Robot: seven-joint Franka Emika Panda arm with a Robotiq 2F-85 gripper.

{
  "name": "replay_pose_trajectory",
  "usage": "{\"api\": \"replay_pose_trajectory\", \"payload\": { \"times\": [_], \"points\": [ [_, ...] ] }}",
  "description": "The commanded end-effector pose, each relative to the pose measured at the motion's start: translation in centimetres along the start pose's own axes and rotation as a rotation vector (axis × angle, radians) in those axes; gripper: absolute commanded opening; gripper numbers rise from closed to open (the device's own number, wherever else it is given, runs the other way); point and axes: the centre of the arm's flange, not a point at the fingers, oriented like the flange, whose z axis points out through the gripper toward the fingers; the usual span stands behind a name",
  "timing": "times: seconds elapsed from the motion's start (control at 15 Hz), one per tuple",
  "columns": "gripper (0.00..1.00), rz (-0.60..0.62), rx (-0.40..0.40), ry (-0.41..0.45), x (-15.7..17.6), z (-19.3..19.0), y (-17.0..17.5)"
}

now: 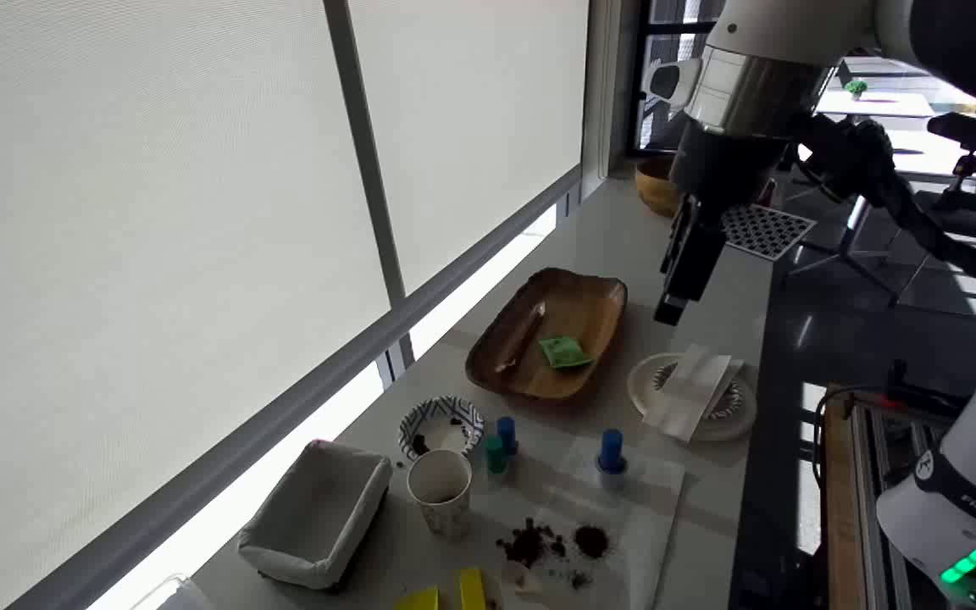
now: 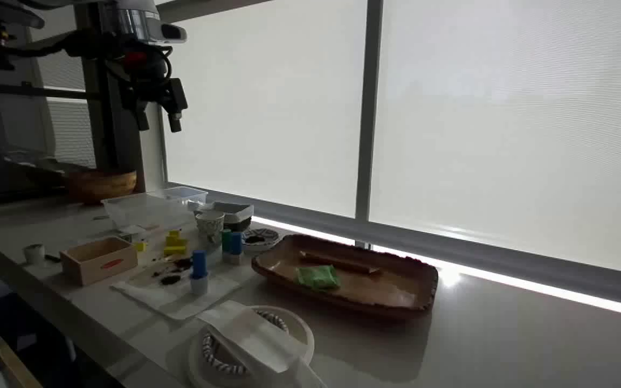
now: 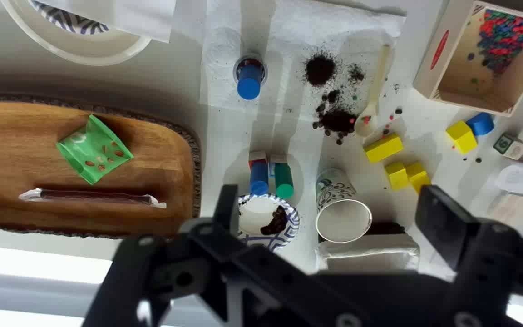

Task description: Put the green block on top of the blue block at the front.

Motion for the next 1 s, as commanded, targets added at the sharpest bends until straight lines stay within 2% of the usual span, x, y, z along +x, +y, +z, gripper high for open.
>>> {"api": "replay_pose_trajectory", "payload": {
  "times": [0.0, 0.4, 0.47, 0.8, 0.93],
  "points": [
    [1.00, 0.000, 0.000, 0.000, 0.0, 0.0, 0.0],
    [1.00, 0.000, 0.000, 0.000, 0.0, 0.0, 0.0],
    [1.00, 0.006, -0.001, -0.023, 1.5, 1.1, 0.5],
    [1.00, -0.082, -0.012, 0.044, 9.1, 7.3, 1.4],
    [1.00, -0.134, -0.020, 0.033, 11.7, 10.3, 1.0]
  ]
}}
